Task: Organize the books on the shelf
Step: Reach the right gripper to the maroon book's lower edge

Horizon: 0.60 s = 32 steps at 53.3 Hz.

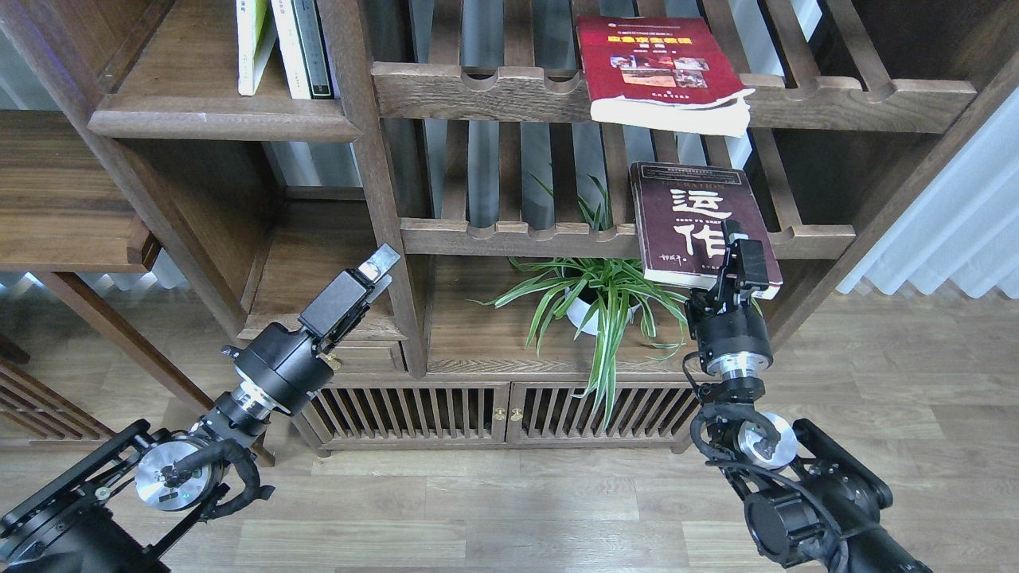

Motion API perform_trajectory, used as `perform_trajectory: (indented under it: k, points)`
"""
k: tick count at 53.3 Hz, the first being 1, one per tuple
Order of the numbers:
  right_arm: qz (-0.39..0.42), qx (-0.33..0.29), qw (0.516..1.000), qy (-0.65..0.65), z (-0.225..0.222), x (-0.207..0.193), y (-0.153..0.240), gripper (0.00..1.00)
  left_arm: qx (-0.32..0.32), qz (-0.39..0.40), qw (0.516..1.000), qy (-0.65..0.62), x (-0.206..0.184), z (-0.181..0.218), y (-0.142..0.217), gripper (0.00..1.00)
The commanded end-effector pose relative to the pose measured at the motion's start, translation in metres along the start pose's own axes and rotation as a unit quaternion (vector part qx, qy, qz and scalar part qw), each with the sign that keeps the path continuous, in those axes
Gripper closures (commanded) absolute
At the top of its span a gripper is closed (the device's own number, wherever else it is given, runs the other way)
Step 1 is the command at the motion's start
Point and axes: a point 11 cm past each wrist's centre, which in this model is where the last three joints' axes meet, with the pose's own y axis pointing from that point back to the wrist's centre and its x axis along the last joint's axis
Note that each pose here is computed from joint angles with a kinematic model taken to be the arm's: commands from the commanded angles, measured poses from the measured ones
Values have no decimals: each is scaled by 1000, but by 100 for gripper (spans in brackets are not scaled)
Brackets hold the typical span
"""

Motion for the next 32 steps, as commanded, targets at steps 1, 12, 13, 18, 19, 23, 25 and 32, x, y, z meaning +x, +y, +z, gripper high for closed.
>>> perform_trajectory:
  k: [1,12,13,18,19,23,25,32]
  points:
    - [18,-5,1000,7,3,4,-5,3,0,-1,1000,-1,-1,1,0,0]
    - [26,-8,1000,13,2,7,-9,4,-1,-1,1000,-1,-1,1,0,0]
    - [26,-8,1000,13,1,7,-9,4,-1,-1,1000,-1,-1,1,0,0]
    - [30,-6,999,11,1,8,-9,5,-1,-1,1000,-1,-1,1,0,0]
    - [30,-5,999,10,1,8,-9,5,-1,-1,1000,-1,-1,1,0,0]
    - [36,-3,999,10,0,9,-9,9,-1,-1,1000,0,0,1,0,0]
    - [37,-2,999,11,0,10,-9,10,-1,-1,1000,0,0,1,0,0]
    - [40,2,999,15,-3,11,-12,13,-1,-1,1000,-1,-1,1,0,0]
